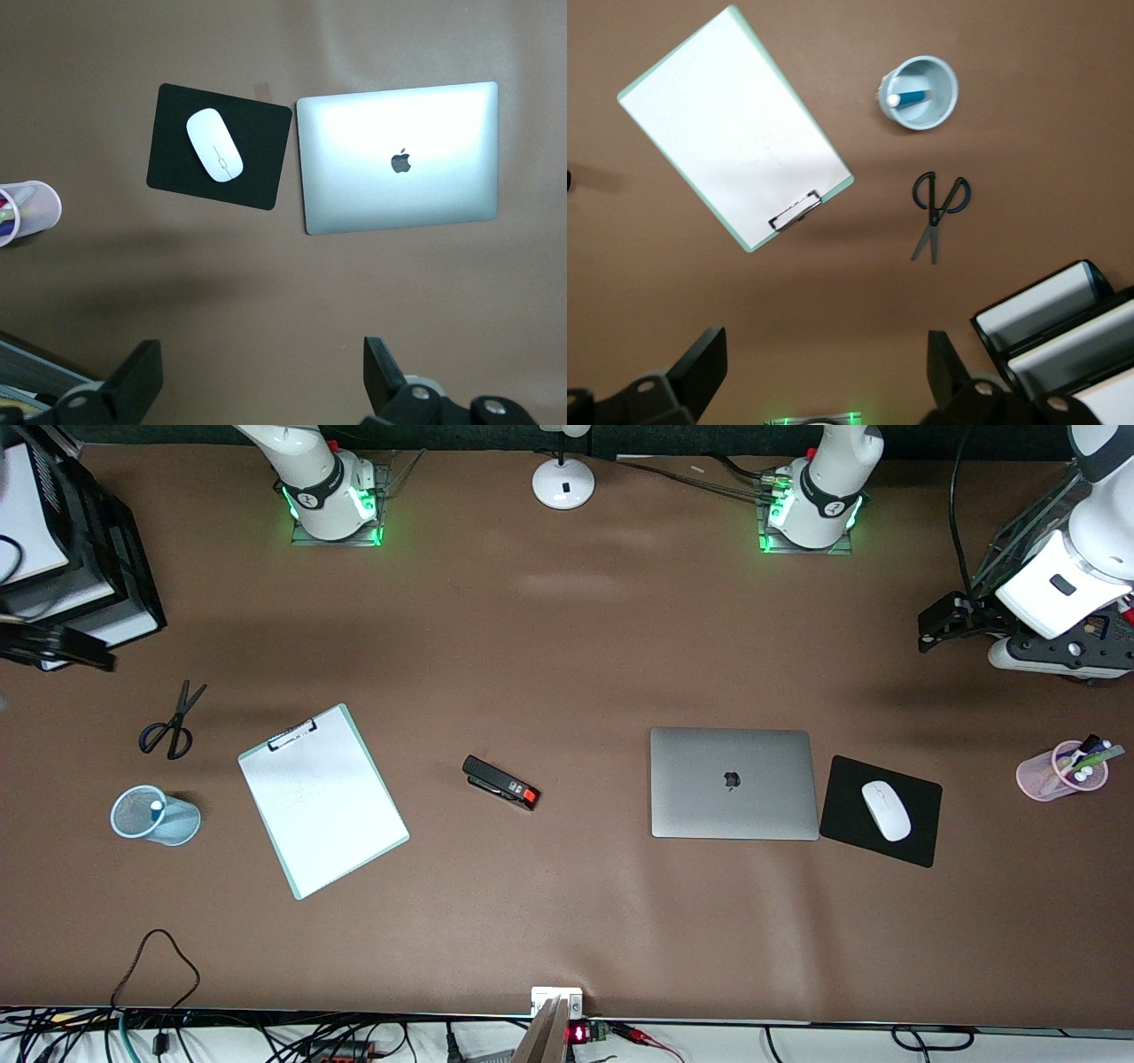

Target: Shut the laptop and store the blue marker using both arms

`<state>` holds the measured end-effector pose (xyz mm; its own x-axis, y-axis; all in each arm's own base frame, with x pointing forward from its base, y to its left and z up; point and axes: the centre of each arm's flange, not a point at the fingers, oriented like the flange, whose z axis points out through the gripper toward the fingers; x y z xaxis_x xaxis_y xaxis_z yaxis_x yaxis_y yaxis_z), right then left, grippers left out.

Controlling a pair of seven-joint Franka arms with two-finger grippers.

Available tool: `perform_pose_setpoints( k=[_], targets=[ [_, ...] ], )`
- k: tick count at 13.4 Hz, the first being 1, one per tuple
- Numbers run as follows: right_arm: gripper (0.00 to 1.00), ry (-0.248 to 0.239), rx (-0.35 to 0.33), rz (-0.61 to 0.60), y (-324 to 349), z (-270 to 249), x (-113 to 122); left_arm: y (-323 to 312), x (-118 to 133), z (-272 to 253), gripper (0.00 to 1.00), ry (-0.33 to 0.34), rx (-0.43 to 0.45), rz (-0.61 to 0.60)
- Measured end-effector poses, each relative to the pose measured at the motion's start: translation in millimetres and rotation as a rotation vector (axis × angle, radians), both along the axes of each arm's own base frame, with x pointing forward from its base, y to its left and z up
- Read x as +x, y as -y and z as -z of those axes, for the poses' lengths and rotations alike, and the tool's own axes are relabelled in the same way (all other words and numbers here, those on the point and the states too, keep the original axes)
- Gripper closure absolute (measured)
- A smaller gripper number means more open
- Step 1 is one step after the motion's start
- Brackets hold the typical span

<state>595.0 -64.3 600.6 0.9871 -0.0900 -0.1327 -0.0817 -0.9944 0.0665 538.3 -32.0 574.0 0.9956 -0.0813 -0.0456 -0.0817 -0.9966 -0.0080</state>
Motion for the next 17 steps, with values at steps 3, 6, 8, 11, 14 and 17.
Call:
perform_pose_setpoints(
  k=[3, 6, 8, 11, 14, 17],
  targets=[
    [0.0, 0.003, 0.009, 0.003, -0.9, -5.4, -2.7, -0.1, 0.0, 0.0, 0.0, 0.0, 0.0, 0.0],
    [0.0, 0.044, 0.011, 0.0, -5.3, -1.5, -6.4, -0.2, 0.0, 0.0, 0.0, 0.0, 0.0, 0.0],
    [0.0, 0.063, 0.018, 0.0, -4.0, 1.6, -16.2, -0.2, -0.1, 0.0, 0.0, -0.001, 0.0, 0.0],
    [0.0, 0.078, 0.025, 0.001, -3.5, -7.5, -26.1, -1.1, -0.8, 0.6, 0.0, -0.008, 0.0, -0.002],
    [0.0, 0.087, 0.027, 0.001, -3.6, -12.2, -28.3, -6.1, -1.1, 1.0, 0.0, -0.013, 0.0, -0.01],
    [0.0, 0.087, 0.027, 0.001, -3.5, -12.1, -28.2, -8.3, -1.0, 1.0, 0.0, -0.013, 0.0, -0.012]
  ],
)
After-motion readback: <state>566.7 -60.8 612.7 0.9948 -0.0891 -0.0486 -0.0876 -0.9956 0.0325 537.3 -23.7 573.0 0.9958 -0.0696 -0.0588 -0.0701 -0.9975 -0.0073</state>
